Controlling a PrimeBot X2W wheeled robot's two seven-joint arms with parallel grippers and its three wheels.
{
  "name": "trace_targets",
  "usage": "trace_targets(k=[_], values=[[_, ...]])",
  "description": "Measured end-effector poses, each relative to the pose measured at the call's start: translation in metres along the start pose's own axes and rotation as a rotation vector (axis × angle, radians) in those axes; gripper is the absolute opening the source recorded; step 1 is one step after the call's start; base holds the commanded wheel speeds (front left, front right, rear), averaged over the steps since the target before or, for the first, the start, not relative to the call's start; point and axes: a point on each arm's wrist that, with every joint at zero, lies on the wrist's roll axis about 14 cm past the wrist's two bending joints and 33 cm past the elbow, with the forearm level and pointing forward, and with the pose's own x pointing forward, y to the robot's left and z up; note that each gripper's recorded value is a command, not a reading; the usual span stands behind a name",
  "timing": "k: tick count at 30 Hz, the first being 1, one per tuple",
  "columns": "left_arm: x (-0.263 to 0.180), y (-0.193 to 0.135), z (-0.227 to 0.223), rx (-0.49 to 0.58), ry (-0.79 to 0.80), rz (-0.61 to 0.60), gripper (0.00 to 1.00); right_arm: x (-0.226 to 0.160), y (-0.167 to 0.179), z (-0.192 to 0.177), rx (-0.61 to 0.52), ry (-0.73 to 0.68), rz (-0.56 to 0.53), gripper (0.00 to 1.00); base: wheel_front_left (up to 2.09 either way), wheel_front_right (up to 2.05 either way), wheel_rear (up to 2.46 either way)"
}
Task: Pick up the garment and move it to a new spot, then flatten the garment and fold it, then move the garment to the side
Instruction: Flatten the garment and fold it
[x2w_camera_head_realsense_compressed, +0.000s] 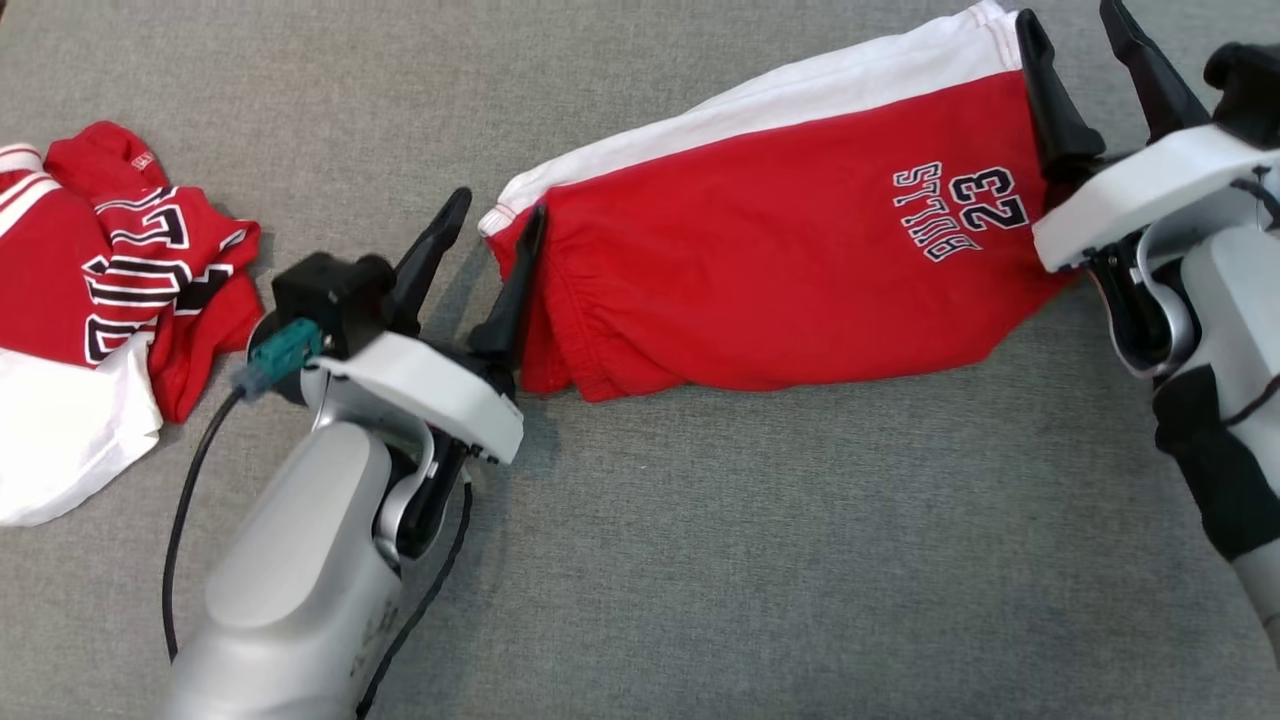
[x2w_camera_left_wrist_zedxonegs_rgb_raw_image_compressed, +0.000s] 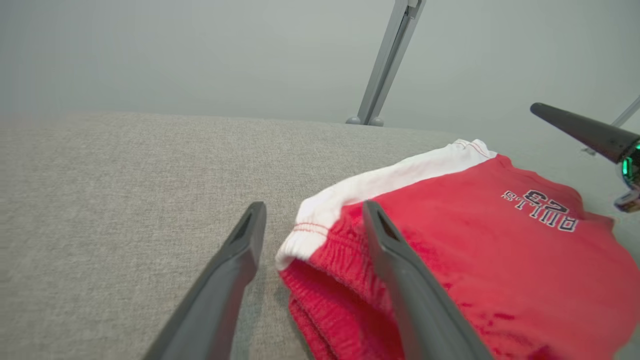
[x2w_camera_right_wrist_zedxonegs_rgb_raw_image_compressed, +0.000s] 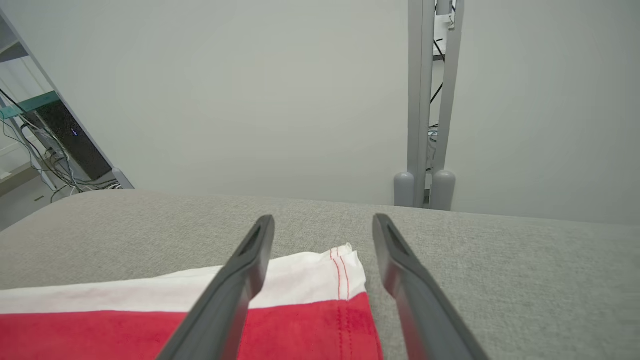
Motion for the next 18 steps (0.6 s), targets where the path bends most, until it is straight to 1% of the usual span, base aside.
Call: trace_targets(k=[2,3,9,14,15,18], values=[[-0.008,-0.001,0.002,-0.004,-0.042,0.024,1.00,-0.013,-0.001,0.009,-0.005,-0.040,-0.010,1.00,0.00,0.00,0.00],[-0.008,-0.001,0.002,-0.004,-0.042,0.024,1.00,-0.013,-0.001,0.009,-0.005,-0.040,-0.010,1.00,0.00,0.00,0.00],[-0.030,0.009,0.033,0.037,-0.175,0.131,1.00,-0.043,-0.001,0.040,-0.034,-0.166,-0.048,1.00,0.00,0.00,0.00],[-0.050,0.012,0.065,0.062,-0.284,0.182,1.00,-0.075,0.002,0.047,-0.059,-0.212,-0.085,1.00,0.00,0.00,0.00],[-0.059,0.012,0.071,0.081,-0.309,0.200,1.00,-0.088,0.002,0.050,-0.057,-0.230,-0.107,1.00,0.00,0.00,0.00],[-0.072,0.014,0.076,0.090,-0.330,0.222,1.00,-0.108,0.001,0.044,-0.067,-0.218,-0.134,1.00,0.00,0.00,0.00]])
